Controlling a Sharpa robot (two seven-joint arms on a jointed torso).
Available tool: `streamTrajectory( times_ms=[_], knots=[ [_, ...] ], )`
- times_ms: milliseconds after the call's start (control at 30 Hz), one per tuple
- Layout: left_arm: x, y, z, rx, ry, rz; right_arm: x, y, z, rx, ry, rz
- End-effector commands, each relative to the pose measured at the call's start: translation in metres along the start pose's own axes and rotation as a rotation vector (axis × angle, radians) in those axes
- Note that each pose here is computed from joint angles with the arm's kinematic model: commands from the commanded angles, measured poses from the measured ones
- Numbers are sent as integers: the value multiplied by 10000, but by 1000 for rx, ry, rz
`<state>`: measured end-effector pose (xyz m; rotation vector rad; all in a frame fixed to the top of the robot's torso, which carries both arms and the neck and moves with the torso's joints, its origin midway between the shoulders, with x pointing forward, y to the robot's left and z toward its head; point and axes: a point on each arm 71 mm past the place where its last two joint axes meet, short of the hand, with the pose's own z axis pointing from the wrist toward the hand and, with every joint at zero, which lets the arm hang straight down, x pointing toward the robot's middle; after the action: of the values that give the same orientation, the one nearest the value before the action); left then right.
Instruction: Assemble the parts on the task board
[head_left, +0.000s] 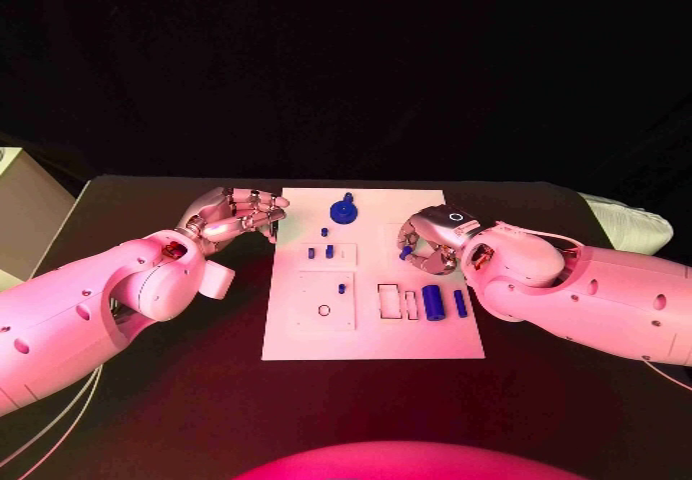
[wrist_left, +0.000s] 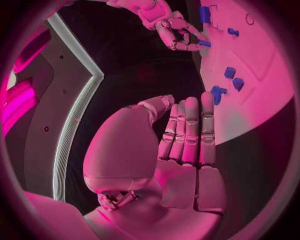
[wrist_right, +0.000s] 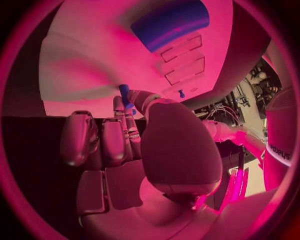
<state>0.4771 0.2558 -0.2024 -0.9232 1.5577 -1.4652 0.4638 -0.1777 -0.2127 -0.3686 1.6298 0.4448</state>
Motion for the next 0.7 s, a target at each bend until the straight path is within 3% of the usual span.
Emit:
streamTrajectory(
  times_ms=[33,433,700],
  knots=[
    [20,-4,2,2,17,-11,29,26,-2,8,-1,-4],
    [19,3,4,-1,18,-11,5,36,-64,53,-6,74],
    [-6,21,9,-4,10,-10,-206,98,-133,47,-60,109]
  ],
)
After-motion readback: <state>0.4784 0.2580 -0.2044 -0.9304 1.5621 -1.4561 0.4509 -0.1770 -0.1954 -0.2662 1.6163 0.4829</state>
